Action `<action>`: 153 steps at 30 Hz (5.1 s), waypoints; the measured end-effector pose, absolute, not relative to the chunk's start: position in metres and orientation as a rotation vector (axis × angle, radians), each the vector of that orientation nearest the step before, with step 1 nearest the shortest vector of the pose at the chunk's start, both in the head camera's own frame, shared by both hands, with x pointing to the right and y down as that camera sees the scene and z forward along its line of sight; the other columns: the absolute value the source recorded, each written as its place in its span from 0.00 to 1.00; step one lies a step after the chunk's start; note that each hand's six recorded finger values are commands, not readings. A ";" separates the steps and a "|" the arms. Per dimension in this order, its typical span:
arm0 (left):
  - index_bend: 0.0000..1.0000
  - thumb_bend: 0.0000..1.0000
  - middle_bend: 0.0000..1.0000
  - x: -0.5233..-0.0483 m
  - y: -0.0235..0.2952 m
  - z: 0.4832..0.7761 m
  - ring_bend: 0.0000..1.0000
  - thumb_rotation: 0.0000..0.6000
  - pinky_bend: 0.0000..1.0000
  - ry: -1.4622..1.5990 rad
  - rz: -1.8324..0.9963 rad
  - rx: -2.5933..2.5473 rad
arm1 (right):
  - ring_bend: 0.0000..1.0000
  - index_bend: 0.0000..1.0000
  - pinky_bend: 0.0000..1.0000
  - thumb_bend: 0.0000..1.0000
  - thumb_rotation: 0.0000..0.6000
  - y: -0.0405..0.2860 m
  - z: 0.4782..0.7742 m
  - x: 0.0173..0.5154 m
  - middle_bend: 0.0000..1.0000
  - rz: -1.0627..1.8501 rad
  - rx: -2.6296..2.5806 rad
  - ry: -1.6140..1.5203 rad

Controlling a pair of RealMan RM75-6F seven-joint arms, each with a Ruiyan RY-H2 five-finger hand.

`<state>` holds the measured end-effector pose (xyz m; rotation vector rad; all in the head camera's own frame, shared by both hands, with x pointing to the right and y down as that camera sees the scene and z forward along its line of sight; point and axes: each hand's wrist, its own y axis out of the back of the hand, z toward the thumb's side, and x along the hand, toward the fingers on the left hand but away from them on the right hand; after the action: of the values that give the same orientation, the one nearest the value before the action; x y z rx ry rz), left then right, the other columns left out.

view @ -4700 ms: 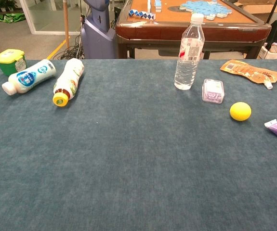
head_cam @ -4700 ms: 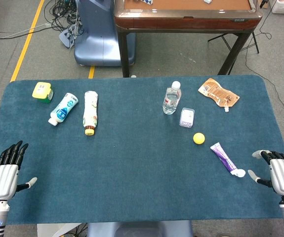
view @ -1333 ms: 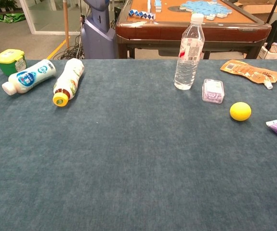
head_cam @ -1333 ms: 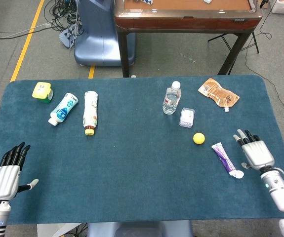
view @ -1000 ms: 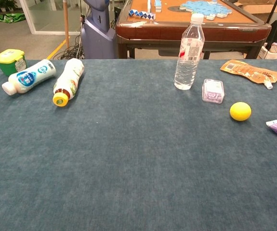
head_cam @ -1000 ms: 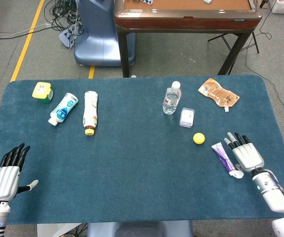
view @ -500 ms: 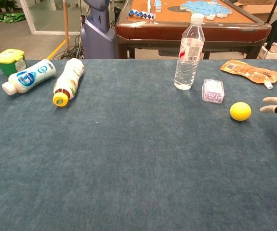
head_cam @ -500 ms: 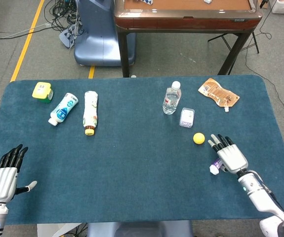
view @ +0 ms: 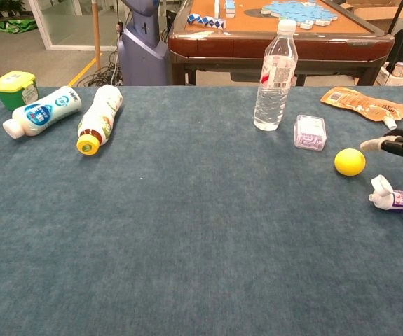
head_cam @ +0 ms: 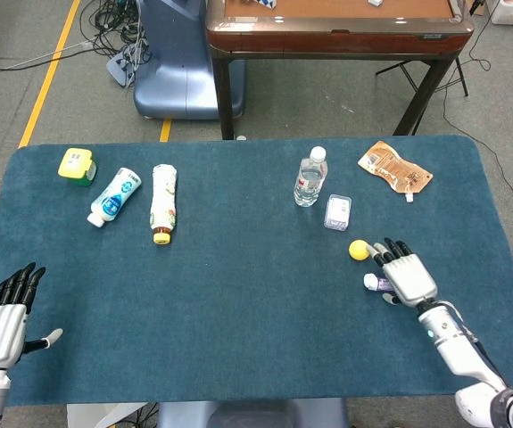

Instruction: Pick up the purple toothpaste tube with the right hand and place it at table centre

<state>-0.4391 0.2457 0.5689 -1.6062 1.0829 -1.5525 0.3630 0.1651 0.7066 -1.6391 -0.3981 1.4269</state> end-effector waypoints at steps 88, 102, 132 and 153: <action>0.00 0.10 0.18 -0.398 0.167 0.567 0.31 1.00 0.46 0.848 -1.258 -1.755 | 0.55 0.82 0.30 0.70 1.00 0.111 0.647 0.265 0.72 1.266 -1.918 -0.234; 0.09 0.42 0.75 -0.333 0.142 0.577 0.79 1.00 0.86 0.534 -1.013 -1.981 | 0.64 0.87 0.47 0.78 1.00 0.087 0.620 0.176 0.78 1.149 -2.056 -0.058; 0.07 0.46 0.84 -0.215 0.142 0.586 0.86 1.00 0.90 0.169 -0.786 -2.071 | 0.68 0.93 0.47 0.84 1.00 0.077 0.634 0.073 0.83 1.128 -2.118 0.063; 0.07 0.46 0.84 -0.214 0.144 0.601 0.86 1.00 0.90 0.157 -0.815 -2.075 | 0.69 0.95 0.47 0.86 1.00 0.077 0.631 0.062 0.84 1.111 -2.136 0.013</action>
<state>-0.2137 0.1440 0.6008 -2.0749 0.1568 -0.8153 0.0615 0.0770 0.6309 -2.1358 0.0128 1.1109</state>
